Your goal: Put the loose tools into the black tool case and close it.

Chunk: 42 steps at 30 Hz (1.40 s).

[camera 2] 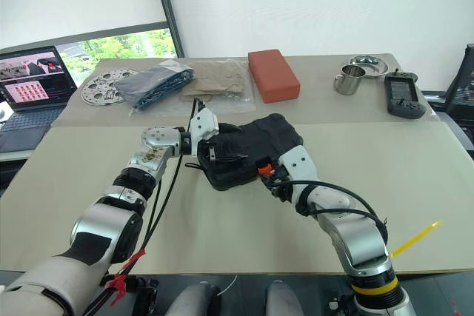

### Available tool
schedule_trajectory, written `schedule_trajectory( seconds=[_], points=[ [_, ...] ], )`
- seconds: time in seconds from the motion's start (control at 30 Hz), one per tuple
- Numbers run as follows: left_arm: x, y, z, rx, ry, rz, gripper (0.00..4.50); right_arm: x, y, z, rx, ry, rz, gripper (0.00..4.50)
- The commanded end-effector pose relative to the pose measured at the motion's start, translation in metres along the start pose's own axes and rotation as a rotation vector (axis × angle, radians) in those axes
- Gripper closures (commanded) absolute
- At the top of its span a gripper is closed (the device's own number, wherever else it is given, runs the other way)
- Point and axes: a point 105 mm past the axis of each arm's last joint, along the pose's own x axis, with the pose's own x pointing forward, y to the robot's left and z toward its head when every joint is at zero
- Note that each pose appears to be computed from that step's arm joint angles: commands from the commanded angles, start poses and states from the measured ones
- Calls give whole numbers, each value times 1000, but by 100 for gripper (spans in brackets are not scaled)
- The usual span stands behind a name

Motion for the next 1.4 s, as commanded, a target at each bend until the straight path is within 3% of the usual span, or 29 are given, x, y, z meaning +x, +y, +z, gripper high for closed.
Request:
schedule_trajectory(
  seconds=[0.03,0.27,0.97,1.03,1.07,1.4],
  points=[
    [3,-9,-16,-12,65,-32,0,2,-3,14,-29,-45,-17,325],
    [4,-13,-19,-12,67,-37,0,6,1,26,-33,-99,-19,325],
    [7,-17,-22,-27,59,-34,0,24,12,22,-38,-234,-91,325],
    [7,-16,-22,-28,61,-33,0,23,9,19,-36,-230,-105,225],
    [6,-16,-23,-30,62,-32,0,22,7,17,-39,-225,-109,211],
    [1,-9,-26,-45,74,5,0,9,5,19,-62,-241,-79,211]
  ],
)
